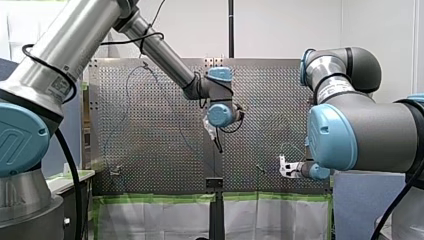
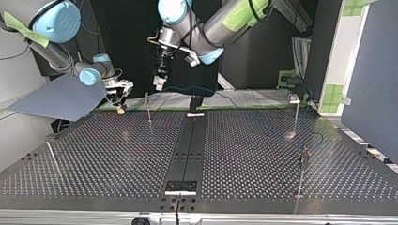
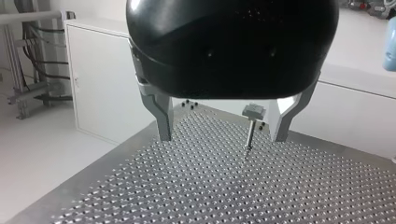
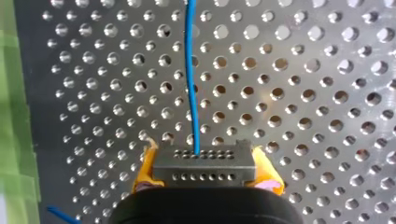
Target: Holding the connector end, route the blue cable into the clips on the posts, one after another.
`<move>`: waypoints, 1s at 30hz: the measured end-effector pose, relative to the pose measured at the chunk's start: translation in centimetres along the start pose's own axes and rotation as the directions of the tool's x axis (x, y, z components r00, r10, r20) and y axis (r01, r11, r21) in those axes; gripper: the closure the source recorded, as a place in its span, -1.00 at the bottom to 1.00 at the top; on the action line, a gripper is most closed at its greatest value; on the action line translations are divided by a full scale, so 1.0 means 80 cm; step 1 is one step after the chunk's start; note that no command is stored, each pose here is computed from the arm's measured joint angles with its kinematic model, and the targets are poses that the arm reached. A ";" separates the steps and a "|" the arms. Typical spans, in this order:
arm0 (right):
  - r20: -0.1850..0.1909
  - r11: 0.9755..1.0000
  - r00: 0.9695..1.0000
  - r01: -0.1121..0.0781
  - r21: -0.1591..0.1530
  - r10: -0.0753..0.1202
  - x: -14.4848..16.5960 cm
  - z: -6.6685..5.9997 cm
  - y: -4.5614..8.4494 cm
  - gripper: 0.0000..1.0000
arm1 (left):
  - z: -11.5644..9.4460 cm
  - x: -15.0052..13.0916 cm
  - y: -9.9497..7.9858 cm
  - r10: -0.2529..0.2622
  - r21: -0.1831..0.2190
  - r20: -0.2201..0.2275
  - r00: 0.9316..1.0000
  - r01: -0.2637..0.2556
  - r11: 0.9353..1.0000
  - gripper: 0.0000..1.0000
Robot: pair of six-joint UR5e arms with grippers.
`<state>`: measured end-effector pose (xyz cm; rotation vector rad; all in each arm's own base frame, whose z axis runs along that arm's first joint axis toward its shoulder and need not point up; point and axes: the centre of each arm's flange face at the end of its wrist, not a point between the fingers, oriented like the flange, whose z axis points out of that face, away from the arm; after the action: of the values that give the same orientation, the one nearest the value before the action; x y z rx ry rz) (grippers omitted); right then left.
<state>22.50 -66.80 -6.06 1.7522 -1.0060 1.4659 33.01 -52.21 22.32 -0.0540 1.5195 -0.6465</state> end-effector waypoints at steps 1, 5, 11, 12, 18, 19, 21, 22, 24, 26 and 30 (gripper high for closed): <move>0.003 1.000 1.000 0.003 -0.001 -0.003 0.000 -0.001 0.000 1.00 | -0.004 -0.004 0.001 0.000 0.000 0.000 1.000 0.000 1.000 -1.00; 0.016 1.000 1.000 0.019 0.000 -0.019 -0.002 -0.003 0.001 1.00 | -0.021 -0.017 0.004 0.000 0.000 0.001 1.000 0.000 1.000 -1.00; 0.023 0.999 0.999 0.042 -0.003 -0.042 0.008 -0.009 0.003 1.00 | -0.046 -0.037 0.011 -0.001 0.001 0.001 1.000 0.001 1.000 -1.00; 0.022 0.999 0.999 0.044 -0.006 -0.044 0.012 -0.012 0.004 1.00 | -0.052 -0.041 0.012 -0.001 0.002 0.001 1.000 0.001 1.000 -1.00; 0.010 0.998 0.999 0.052 -0.037 -0.052 0.043 -0.030 0.009 1.00 | -0.078 -0.058 0.021 -0.002 0.001 0.002 1.000 0.002 1.000 -1.00; 0.008 0.998 0.999 0.053 -0.043 -0.053 0.047 -0.033 0.010 1.00 | -0.081 -0.061 0.022 -0.002 0.001 0.002 1.000 0.002 1.000 -1.00; 0.005 0.997 0.999 0.053 -0.059 -0.053 0.058 -0.041 0.012 1.00 | -0.090 -0.066 0.025 -0.002 0.000 0.002 1.000 0.002 1.000 -1.00; 0.003 0.996 0.999 0.053 -0.066 -0.053 0.063 -0.044 0.013 1.00 | -0.094 -0.068 0.026 -0.002 -0.001 0.002 1.000 0.002 1.000 -1.00; -0.003 0.995 0.998 0.054 -0.079 -0.055 0.074 -0.050 0.015 1.00 | -0.103 -0.073 0.029 -0.003 -0.002 0.002 1.000 0.003 1.000 -1.00; -0.007 0.995 0.998 0.055 -0.086 -0.056 0.082 -0.054 0.016 1.00 | -0.110 -0.078 0.032 -0.004 -0.002 0.002 1.000 0.004 1.000 -1.00; -0.021 0.994 0.998 0.059 -0.096 -0.062 0.103 -0.063 0.016 1.00 | -0.128 -0.087 0.039 -0.007 -0.002 0.003 1.000 0.007 1.000 -1.00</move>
<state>19.61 -64.47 2.95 1.6790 -0.9858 1.3755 25.13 -42.99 26.42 -0.0619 1.5179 -0.6501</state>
